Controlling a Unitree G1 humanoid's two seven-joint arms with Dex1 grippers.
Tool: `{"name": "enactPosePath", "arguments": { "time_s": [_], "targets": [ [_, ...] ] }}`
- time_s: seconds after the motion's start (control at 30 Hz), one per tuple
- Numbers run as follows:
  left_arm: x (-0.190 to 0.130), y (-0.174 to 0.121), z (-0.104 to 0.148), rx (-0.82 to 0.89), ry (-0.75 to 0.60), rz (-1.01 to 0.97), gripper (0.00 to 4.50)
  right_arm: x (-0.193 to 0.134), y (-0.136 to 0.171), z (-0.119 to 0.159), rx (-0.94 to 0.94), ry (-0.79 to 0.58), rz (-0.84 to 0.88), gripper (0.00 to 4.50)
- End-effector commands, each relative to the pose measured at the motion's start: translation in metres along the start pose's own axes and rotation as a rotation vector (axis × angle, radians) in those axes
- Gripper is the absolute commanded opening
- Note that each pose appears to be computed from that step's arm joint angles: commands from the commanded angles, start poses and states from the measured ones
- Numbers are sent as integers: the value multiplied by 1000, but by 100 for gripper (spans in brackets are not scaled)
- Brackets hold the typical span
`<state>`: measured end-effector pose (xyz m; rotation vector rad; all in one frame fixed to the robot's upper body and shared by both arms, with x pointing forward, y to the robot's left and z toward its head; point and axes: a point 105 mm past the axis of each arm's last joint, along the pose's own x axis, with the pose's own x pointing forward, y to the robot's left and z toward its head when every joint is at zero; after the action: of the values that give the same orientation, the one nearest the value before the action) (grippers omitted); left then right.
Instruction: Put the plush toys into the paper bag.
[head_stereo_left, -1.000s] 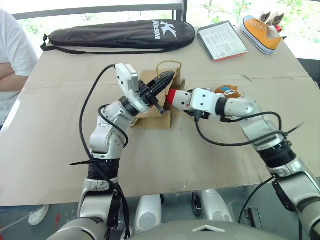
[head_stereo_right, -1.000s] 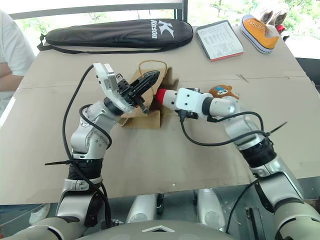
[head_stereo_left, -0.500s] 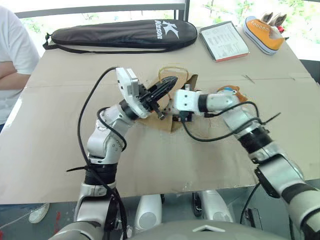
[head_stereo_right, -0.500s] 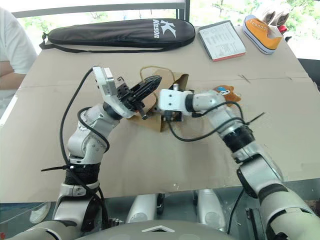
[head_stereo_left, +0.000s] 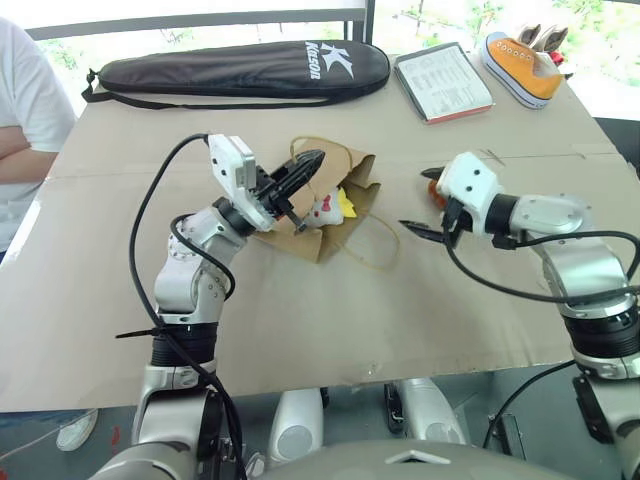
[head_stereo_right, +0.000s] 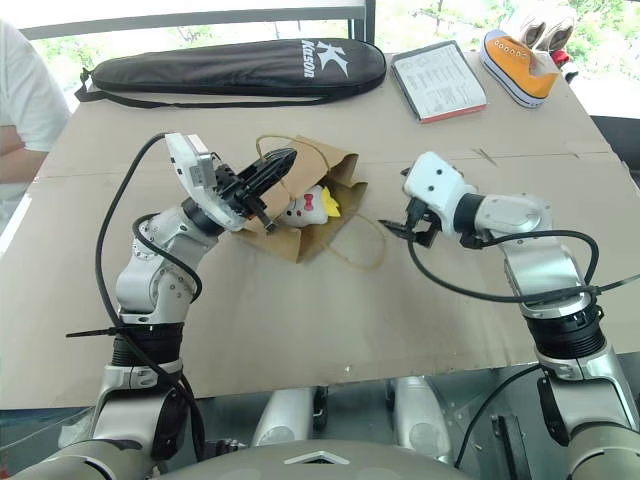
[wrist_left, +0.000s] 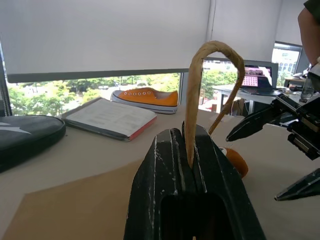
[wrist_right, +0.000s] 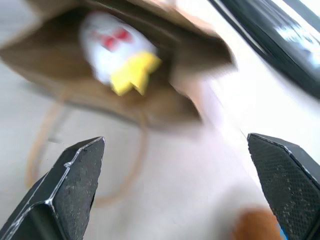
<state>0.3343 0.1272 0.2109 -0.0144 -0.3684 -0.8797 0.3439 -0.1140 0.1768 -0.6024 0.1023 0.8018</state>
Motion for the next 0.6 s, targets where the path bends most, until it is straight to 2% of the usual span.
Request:
{"name": "enactPosePath", "arguments": {
  "time_s": [0.03,0.07,0.17,0.23,0.3,0.37,0.47,0.6],
  "targets": [
    [6,2,16,51,-47,11,0,11,-46,-33,147,162,-248,445],
    [8,1,17,52,-52,9,0,18,-54,-47,110,235,-291,445],
    [11,-1,18,53,-58,6,0,28,-62,-68,78,325,-305,377],
    [12,-2,20,54,-61,4,0,30,-66,-78,80,360,-303,270],
    [12,-1,24,51,-69,11,0,24,-70,-74,74,339,-293,225],
    [11,-1,26,42,-81,15,0,17,-70,-60,56,277,-270,131],
    [11,0,28,3,-99,30,0,10,-45,-18,50,68,-127,14],
    [13,-4,32,-50,-118,3,0,7,20,34,-38,-158,122,3]
  ]
}}
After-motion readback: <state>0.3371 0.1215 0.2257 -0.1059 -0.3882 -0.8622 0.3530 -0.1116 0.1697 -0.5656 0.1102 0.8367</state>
